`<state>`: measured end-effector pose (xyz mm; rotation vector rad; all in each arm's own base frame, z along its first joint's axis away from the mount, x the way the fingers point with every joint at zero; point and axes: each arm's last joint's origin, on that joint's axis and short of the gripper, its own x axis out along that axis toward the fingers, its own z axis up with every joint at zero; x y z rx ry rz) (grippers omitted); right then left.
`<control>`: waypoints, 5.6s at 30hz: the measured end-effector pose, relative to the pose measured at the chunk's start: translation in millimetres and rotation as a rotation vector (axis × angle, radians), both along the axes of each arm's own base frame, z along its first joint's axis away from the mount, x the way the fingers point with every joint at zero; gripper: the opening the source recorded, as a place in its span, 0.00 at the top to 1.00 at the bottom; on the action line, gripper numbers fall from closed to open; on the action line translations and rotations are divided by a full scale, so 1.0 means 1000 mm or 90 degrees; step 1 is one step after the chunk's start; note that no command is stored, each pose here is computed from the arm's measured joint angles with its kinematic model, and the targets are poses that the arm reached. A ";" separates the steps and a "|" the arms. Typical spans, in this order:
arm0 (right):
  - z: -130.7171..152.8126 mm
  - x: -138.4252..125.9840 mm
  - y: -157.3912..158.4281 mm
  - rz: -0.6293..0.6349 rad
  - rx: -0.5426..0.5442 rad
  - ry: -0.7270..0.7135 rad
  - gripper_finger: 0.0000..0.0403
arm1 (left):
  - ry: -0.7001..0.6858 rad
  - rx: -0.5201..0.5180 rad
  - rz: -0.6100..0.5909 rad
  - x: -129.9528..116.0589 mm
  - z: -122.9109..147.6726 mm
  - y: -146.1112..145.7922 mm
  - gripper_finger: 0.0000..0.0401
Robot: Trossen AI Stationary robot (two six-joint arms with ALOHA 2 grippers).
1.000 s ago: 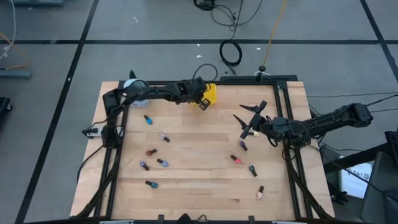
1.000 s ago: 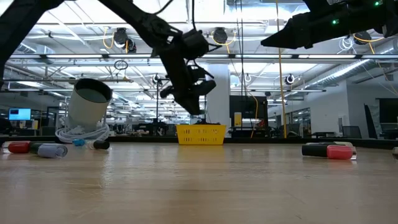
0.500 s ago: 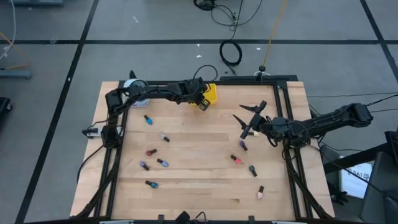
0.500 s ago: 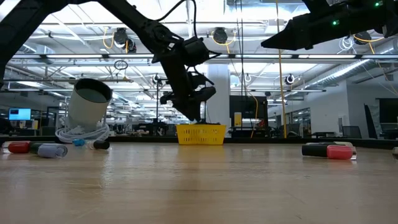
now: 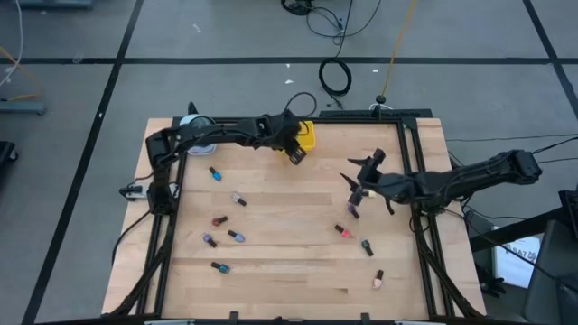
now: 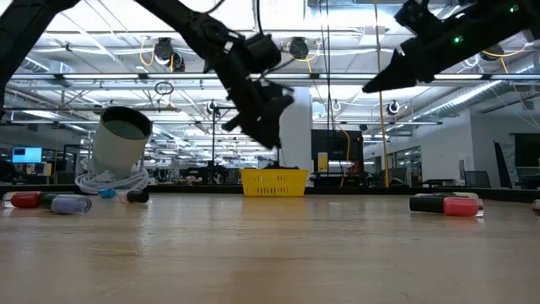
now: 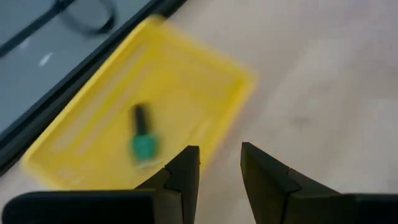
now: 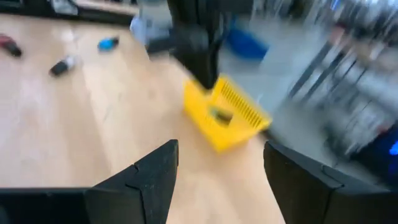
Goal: Pick & Place Nail Polish
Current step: Put the yellow nail polish bottle into the yellow bin
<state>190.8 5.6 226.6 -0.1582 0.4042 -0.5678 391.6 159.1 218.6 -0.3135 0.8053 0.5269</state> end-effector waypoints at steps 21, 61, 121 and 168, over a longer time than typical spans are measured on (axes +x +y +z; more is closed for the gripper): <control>-0.055 -0.041 -0.004 -0.049 0.378 0.294 0.44 | -0.334 0.237 -0.219 -0.025 0.040 -0.085 0.71; -0.100 -0.029 -0.024 0.051 0.334 0.356 0.89 | -0.294 0.215 -0.223 -0.030 0.035 -0.086 0.71; 0.004 0.017 -0.021 0.394 -0.047 -0.365 0.89 | -0.495 0.221 -0.342 0.009 0.011 -0.132 0.13; 0.001 0.018 -0.022 0.392 -0.032 -0.348 0.89 | -0.554 0.286 -0.397 0.059 -0.005 -0.122 0.76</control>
